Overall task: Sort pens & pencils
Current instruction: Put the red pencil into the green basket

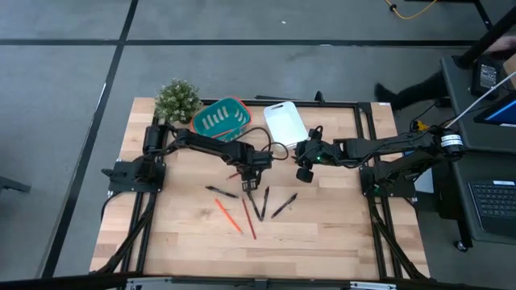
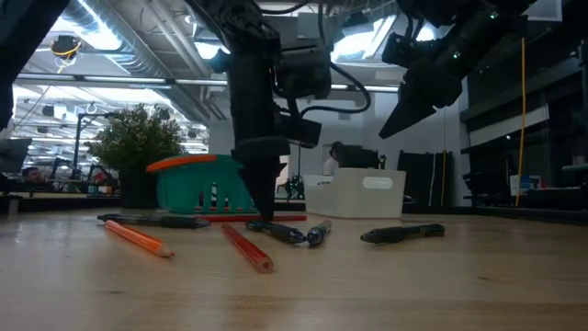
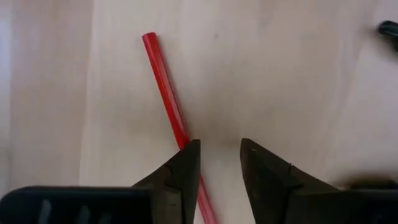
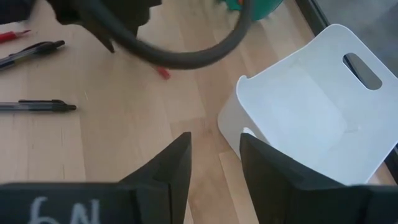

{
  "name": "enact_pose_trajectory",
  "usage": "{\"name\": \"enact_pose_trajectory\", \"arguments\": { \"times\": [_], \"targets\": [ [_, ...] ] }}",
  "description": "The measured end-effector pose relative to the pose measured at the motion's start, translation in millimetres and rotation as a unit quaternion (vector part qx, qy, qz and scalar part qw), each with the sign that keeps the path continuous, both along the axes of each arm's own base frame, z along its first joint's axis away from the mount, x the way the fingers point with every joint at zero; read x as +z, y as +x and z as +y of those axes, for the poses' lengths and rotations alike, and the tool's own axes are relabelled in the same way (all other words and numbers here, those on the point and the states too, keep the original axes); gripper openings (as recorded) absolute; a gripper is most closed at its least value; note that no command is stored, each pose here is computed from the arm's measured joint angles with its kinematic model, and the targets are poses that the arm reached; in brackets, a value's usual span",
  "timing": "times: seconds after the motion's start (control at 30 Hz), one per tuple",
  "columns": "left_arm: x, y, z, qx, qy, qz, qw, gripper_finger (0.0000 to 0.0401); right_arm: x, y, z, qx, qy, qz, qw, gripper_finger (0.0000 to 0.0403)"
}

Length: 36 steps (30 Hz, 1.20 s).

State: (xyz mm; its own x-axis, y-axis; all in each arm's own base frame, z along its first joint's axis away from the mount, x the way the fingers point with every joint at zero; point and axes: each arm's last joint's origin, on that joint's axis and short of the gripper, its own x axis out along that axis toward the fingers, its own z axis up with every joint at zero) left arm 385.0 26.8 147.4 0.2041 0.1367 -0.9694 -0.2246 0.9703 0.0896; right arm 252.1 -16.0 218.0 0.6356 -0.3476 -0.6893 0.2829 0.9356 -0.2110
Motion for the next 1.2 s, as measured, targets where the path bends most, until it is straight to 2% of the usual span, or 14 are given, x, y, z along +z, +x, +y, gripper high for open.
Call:
{"name": "enact_pose_trajectory", "arguments": {
  "times": [0.17, 0.33, 0.53, 0.7, 1.03, 1.2],
  "targets": [
    [-2, -2, 13, 0.023, -0.007, 0.001, 1.0, 0.0108, 0, 0, 0, 0.0, 0.0, 0.003, 1.0, 0.0139],
    [-9, -9, 29, 0.06, -0.059, -0.002, 0.996, 0.0106, 0, -1, 0, 0.0, 0.0, 0.004, 1.0, 0.0139],
    [-18, -16, 39, 0.07, -0.094, -0.005, 0.993, 0.0068, 0, -1, 0, 0.0, 0.0, 0.004, 1.0, 0.0139],
    [-19, -16, 37, 0.043, -0.086, -0.003, 0.995, 0.0008, 0, -1, 0, 0.0, 0.0, 0.004, 1.0, 0.0139],
    [-20, -15, 32, 0.034, -0.086, -0.003, 0.996, 0.0001, 0, -1, 0, 0.0, 0.0, 0.004, 1.0, 0.0139],
    [-14, -9, 23, 0.023, -0.067, -0.013, 0.997, 0.0001, 0, -1, 0, 0.0, 0.0, 0.004, 1.0, 0.0139]
  ]
}}
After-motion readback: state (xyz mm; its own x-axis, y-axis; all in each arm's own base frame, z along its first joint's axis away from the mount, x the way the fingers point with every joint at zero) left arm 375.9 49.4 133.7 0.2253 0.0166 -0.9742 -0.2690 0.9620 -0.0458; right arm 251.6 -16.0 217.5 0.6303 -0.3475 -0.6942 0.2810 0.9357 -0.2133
